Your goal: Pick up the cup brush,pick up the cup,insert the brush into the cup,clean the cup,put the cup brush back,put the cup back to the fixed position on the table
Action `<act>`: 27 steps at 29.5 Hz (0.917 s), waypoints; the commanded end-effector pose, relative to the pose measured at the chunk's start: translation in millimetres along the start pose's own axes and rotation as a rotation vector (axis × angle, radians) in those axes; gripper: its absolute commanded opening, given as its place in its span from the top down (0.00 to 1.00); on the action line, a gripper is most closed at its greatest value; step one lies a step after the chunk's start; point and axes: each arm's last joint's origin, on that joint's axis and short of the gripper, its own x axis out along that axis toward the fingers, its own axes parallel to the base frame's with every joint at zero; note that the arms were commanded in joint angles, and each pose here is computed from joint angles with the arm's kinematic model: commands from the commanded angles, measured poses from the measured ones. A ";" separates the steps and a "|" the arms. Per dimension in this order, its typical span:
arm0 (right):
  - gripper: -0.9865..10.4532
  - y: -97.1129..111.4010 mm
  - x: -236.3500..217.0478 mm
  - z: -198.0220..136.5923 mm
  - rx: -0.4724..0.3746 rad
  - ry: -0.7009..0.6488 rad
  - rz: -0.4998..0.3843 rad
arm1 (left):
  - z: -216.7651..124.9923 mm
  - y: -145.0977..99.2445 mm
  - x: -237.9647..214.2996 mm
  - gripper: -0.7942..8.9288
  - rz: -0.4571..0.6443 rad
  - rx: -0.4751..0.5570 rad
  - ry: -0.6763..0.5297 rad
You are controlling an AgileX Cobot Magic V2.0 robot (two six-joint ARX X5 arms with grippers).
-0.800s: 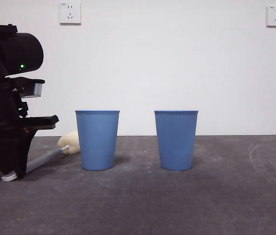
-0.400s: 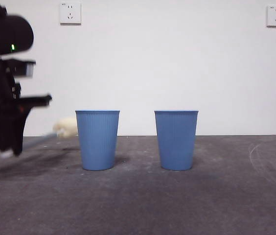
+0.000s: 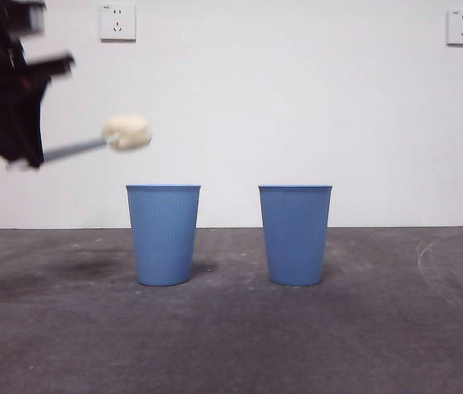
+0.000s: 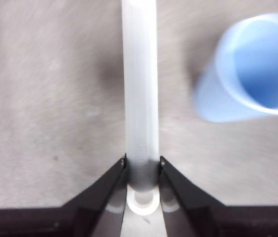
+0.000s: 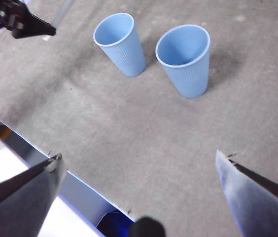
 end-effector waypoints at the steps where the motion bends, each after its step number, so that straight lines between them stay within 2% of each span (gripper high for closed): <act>1: 0.39 -3.9 10.5 6.3 -0.021 0.003 0.027 | -3.4 -1.7 -24.9 0.93 -0.056 0.048 -0.054; 5: 0.39 -10.9 32.0 6.8 -0.049 0.001 0.061 | -12.9 -3.4 -56.0 0.93 -0.099 0.079 -0.105; 10: 0.39 -22.2 70.0 -6.4 -0.018 0.019 0.096 | -29.5 -3.4 -86.5 0.93 -0.100 0.103 -0.126; 19: 0.39 -29.4 134.0 -36.7 -0.031 0.011 -0.012 | -48.2 -3.1 -114.6 0.93 -0.100 0.111 -0.157; 27: 0.39 -28.7 185.6 -57.8 -0.086 -0.158 -0.128 | -54.6 -2.7 -116.4 0.93 -0.098 0.132 -0.114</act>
